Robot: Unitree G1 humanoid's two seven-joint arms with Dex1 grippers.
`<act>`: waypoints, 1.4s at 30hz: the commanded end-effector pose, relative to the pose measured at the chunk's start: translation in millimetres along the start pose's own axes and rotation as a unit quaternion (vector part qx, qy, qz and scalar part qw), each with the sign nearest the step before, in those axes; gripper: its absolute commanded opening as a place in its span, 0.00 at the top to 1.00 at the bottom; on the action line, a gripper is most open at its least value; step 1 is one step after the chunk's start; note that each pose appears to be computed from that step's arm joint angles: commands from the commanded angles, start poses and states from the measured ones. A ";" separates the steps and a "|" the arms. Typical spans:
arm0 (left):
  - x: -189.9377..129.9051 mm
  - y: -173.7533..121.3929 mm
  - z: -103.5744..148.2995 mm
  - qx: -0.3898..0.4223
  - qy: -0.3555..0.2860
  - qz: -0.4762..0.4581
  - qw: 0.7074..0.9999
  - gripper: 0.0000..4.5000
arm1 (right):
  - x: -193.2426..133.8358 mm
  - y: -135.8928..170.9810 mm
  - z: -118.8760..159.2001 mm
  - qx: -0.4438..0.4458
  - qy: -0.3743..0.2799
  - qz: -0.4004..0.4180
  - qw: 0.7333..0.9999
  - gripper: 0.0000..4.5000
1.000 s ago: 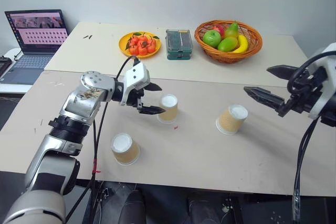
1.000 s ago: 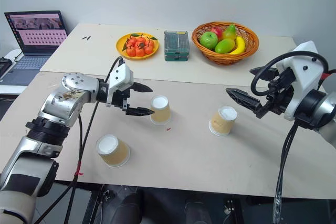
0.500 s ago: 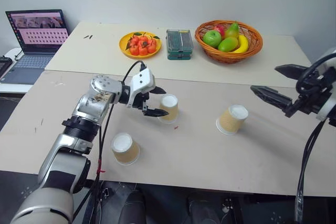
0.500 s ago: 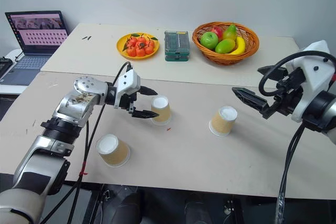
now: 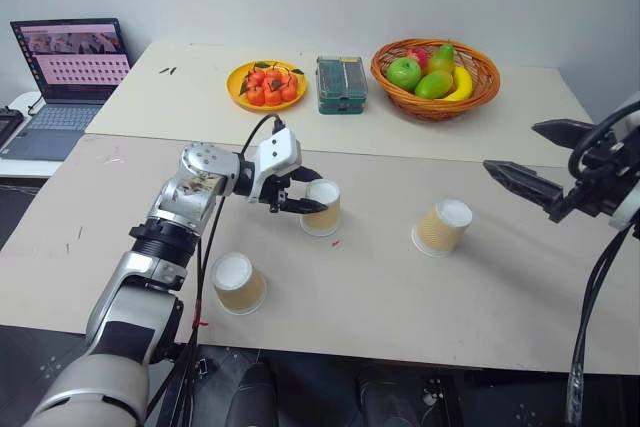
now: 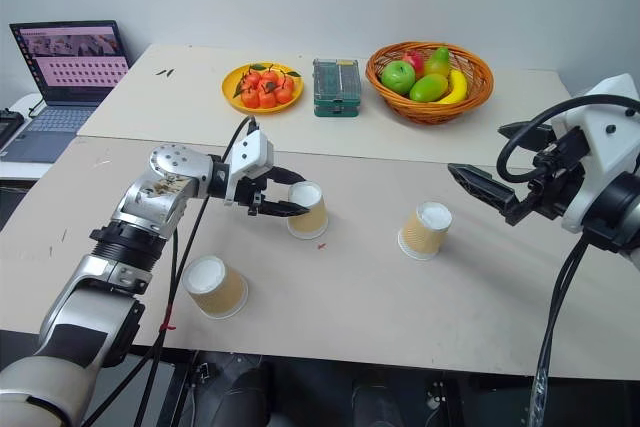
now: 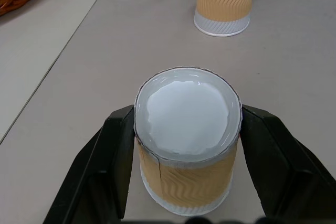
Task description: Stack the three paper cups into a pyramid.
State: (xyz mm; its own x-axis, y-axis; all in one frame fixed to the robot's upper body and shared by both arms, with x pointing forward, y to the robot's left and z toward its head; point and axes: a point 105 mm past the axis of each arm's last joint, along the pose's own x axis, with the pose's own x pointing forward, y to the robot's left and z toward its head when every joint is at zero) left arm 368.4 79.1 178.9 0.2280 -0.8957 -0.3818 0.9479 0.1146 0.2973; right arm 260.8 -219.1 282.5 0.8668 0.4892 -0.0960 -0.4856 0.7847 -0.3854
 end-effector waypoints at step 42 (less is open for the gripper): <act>43.0 -36.3 47.4 0.049 -0.031 -0.081 0.995 0.01 | -10.2 -6.7 13.4 -0.025 -0.017 -0.049 0.998 0.00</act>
State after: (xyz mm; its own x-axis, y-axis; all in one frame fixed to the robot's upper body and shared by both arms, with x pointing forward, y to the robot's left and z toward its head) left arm 335.0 16.9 172.3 0.0517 -0.9015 -0.4296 0.9568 -0.0785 0.2799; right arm 256.1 -221.8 287.6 0.8967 0.4384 -0.0616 -0.4239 0.8101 -0.4051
